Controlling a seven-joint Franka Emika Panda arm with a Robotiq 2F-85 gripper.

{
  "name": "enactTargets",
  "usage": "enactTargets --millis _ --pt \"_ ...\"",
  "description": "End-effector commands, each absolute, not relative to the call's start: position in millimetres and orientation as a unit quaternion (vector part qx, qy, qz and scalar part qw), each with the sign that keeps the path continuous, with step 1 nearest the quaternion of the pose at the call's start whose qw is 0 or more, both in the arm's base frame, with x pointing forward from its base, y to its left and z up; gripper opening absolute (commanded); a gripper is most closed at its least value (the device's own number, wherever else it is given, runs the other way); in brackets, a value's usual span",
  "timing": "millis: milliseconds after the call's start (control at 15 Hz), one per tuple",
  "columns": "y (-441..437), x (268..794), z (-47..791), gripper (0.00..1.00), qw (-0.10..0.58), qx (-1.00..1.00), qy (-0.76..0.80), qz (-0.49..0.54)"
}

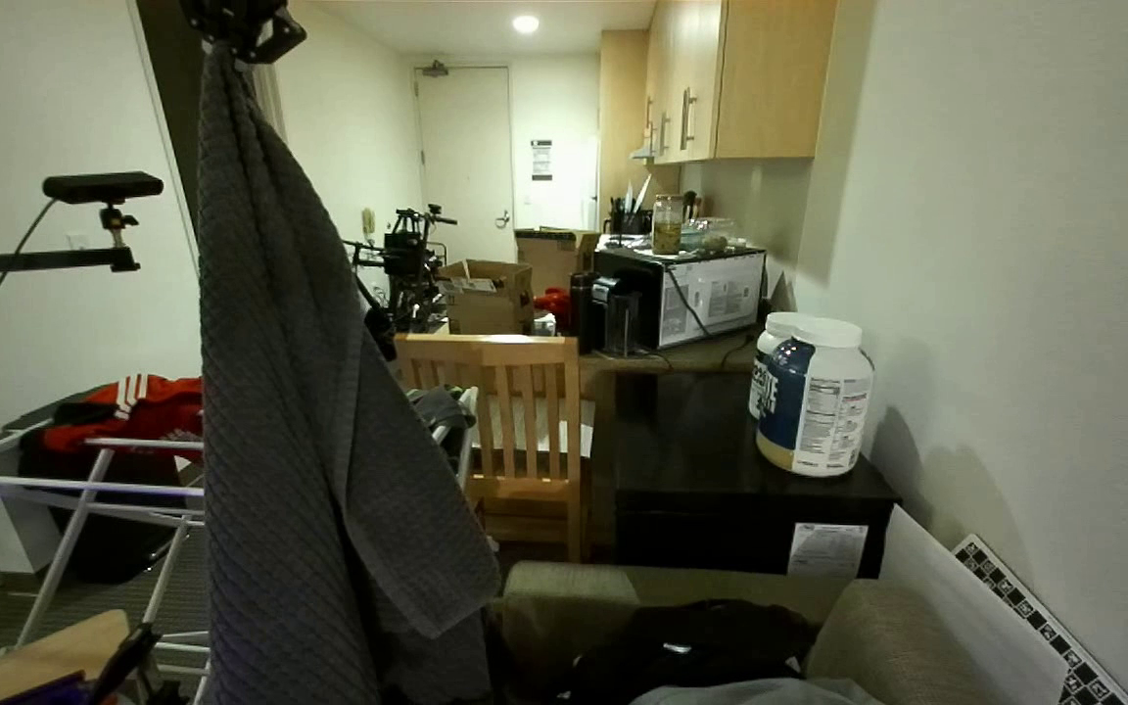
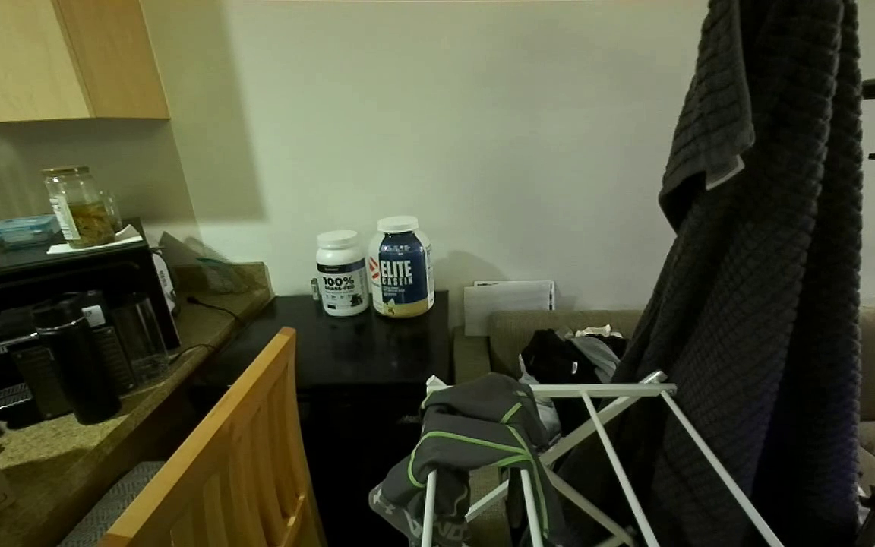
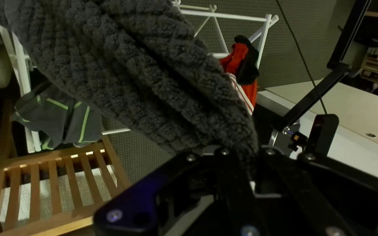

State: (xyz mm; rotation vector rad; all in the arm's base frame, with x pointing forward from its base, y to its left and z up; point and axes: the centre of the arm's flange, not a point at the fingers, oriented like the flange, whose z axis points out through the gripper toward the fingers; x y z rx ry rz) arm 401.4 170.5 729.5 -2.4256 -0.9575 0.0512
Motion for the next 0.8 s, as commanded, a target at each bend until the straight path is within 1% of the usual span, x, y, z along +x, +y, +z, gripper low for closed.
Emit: enactTargets --millis 0,733 --pt "201.1 410.5 742.9 0.03 0.292 -0.891 -0.346 -0.026" --pt "264.9 431.2 733.4 0.03 0.346 -0.873 -0.313 -0.141"
